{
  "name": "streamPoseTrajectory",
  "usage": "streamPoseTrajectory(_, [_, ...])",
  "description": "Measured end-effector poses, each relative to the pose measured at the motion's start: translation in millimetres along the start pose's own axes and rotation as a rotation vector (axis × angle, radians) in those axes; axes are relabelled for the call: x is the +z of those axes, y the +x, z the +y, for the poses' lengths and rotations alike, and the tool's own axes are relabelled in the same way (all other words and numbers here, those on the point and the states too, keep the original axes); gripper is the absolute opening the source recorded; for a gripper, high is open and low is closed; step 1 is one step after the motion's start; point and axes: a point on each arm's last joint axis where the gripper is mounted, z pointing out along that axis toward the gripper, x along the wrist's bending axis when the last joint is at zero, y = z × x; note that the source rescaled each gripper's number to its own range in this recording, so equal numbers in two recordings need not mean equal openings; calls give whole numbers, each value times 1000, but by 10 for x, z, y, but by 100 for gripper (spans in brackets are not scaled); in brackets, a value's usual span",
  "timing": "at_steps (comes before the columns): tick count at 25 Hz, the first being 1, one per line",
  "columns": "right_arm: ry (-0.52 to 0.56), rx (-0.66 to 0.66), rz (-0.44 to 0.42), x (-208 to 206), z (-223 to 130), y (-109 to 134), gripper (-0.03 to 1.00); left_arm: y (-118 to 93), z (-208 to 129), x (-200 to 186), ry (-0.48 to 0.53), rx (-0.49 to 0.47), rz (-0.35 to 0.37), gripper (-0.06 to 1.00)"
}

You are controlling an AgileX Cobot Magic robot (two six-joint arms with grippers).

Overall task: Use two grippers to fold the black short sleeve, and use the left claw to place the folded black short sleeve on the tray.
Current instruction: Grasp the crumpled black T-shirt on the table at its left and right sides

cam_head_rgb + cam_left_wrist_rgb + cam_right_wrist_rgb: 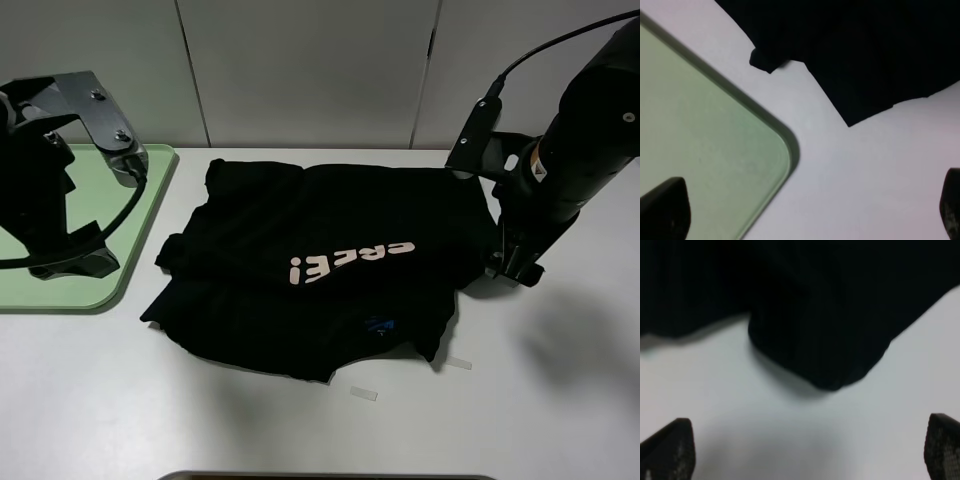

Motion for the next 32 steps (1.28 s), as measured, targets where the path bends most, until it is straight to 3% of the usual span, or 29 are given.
streamPoseTrajectory(5, [-74,2,-12,70,101,-10,100,28,91,174,2,11,-3,100])
streamPoseTrajectory(17, [-18,-15,58,499,177,111,100,68,250,434,-58,23,15,100])
streamPoseTrajectory(32, [27,-44,14,791,190,131,97,92,311,445,-118,23,41,100])
